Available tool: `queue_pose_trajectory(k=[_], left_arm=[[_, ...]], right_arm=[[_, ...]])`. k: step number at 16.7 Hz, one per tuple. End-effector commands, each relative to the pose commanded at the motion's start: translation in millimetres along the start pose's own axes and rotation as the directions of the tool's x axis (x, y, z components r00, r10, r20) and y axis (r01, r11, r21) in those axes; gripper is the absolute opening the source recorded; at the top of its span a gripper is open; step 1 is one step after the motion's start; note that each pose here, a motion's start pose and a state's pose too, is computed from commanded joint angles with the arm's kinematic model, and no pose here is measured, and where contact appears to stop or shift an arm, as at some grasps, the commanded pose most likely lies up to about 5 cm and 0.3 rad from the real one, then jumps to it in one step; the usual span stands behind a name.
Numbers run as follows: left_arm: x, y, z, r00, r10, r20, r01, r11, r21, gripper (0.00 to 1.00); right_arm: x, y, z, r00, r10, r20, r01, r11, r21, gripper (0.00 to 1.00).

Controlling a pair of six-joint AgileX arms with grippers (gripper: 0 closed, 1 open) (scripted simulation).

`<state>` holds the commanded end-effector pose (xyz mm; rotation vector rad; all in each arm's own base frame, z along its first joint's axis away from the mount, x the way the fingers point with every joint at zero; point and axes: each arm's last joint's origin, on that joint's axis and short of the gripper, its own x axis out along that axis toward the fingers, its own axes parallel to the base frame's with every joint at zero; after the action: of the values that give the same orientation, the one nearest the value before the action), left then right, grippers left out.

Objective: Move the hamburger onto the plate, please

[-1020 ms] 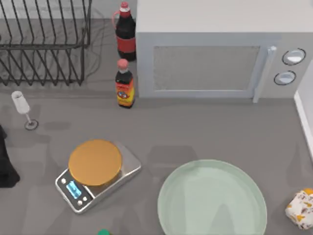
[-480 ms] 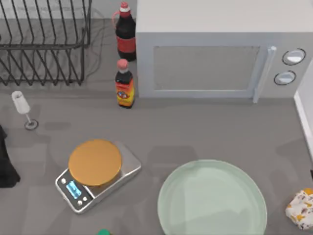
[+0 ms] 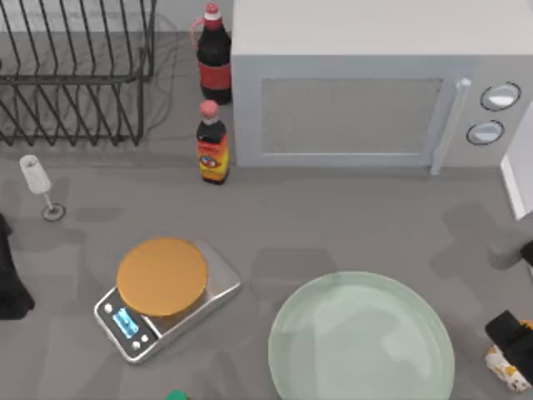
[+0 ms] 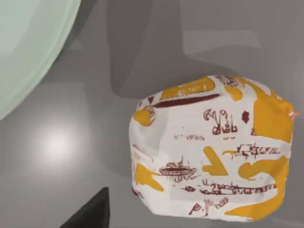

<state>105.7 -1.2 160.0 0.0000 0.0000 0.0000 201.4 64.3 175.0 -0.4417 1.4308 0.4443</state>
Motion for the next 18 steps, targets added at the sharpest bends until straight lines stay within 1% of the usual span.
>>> queue_pose_trajectory(k=[2, 4, 10, 18], left_arm=[[0, 0, 0, 1.000, 0.000, 0.000, 0.000, 1.000, 0.000, 1.00], [0, 0, 0, 1.000, 0.000, 0.000, 0.000, 1.000, 0.000, 1.00], [0, 0, 0, 1.000, 0.000, 0.000, 0.000, 1.000, 0.000, 1.00], [0, 0, 0, 1.000, 0.000, 0.000, 0.000, 1.000, 0.000, 1.00]], right_arm=[[3, 1, 9, 0.998, 0.016, -0.064, -0.018, 0.999, -0.031, 1.00], [4, 2, 14, 0.996, 0.021, -0.091, -0.026, 0.999, -0.045, 1.00], [8, 1, 13, 0.995, 0.022, -0.094, -0.026, 0.999, -0.043, 1.00], [75, 3, 9, 0.996, 0.020, -0.085, -0.024, 0.999, -0.046, 1.00]])
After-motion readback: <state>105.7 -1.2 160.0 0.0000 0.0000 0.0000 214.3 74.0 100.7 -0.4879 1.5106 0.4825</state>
